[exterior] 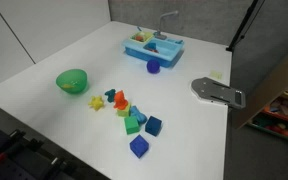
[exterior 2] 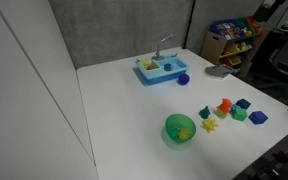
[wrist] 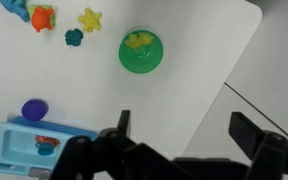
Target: Put the orange toy in the green bowl
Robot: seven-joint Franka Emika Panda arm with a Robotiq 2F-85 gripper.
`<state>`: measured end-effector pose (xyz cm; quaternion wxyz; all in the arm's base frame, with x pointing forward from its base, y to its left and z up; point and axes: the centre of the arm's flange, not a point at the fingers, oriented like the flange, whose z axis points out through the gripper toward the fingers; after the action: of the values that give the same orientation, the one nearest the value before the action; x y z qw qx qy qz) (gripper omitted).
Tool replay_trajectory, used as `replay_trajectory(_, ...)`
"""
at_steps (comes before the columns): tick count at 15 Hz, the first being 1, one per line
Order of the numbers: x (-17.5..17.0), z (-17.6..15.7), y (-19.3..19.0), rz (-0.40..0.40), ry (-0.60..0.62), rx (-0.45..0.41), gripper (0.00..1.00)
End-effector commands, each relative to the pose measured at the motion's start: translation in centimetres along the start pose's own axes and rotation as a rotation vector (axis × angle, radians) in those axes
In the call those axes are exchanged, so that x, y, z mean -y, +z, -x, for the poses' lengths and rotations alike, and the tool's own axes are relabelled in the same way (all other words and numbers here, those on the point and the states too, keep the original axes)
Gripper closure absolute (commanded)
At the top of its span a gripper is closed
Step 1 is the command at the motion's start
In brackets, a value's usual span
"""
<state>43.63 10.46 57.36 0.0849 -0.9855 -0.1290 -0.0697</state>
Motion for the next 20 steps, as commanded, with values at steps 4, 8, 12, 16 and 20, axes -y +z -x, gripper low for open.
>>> replay_trajectory(4, -0.4, -0.5, 0.3, 0.052, 0.026, 0.002, 0.0)
replay_trajectory(8, -3.0, -1.5, 1.8, 0.15, 0.09, 0.019, 0.0)
replay_trajectory(12, -6.6, -1.9, 4.7, 0.23, 0.167, 0.03, 0.0)
replay_trajectory(16, -10.6, -1.6, 8.9, 0.285, 0.239, 0.05, 0.0)
replay_trajectory(20, -14.3, -0.2, 14.1, 0.289, 0.301, 0.101, 0.0)
